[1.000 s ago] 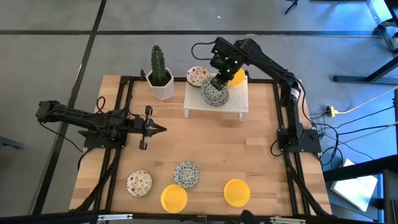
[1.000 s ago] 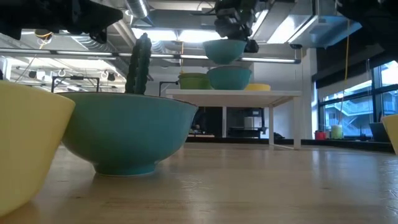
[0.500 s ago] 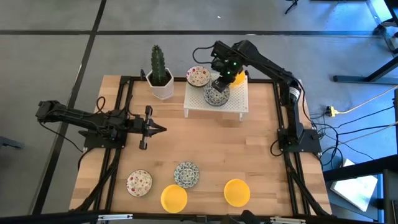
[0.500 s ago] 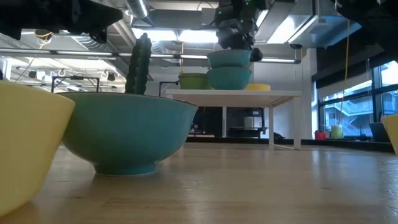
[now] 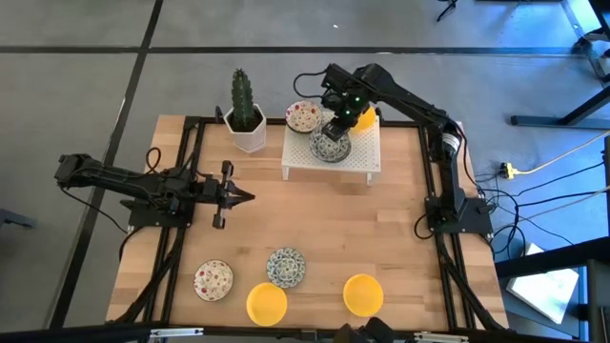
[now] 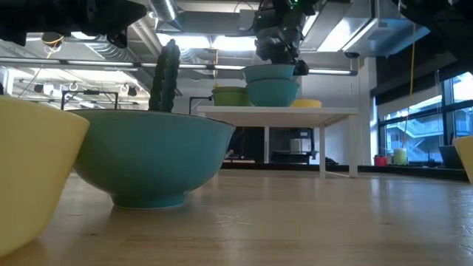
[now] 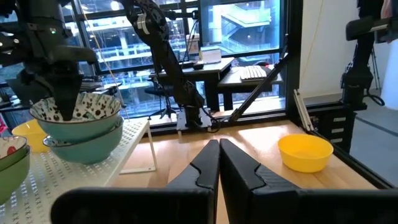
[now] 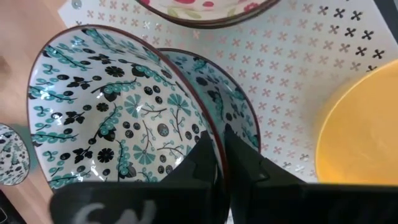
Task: Pick & Place Mini bowls
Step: Stack the right green patterned bowl on the green patterned bowl on the shelf
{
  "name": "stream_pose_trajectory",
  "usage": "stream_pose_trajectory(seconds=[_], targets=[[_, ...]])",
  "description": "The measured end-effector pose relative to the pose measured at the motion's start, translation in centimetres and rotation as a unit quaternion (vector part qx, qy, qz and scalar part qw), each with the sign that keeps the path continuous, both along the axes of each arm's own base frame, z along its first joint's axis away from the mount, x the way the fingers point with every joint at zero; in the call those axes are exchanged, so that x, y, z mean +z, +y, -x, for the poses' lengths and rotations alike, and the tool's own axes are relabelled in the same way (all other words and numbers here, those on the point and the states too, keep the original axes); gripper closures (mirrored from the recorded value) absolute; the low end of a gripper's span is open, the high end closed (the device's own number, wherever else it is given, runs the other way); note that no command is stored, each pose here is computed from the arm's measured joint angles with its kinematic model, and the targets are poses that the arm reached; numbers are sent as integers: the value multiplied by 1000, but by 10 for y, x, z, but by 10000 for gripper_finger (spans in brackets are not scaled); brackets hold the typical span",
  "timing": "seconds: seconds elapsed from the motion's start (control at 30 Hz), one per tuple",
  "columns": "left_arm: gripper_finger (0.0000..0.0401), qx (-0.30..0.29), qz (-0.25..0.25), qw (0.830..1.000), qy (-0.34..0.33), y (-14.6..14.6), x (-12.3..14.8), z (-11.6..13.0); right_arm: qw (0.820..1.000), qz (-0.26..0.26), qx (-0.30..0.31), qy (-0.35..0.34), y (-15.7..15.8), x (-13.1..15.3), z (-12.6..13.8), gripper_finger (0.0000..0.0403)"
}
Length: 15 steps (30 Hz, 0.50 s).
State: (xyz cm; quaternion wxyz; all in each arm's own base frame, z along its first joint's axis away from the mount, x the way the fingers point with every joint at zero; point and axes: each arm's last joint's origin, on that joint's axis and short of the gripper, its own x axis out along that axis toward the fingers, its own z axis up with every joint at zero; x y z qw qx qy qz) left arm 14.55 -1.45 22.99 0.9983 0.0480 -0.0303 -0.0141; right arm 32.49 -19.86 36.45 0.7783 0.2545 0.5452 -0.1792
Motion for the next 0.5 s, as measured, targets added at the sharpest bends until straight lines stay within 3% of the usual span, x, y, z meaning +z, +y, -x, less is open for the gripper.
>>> stream_pose_trajectory(seconds=[0.5], targets=[[395, 0, 1, 1000, 1, 0, 0, 0, 1000, 0, -15, 14, 0, -2, 1, 384]])
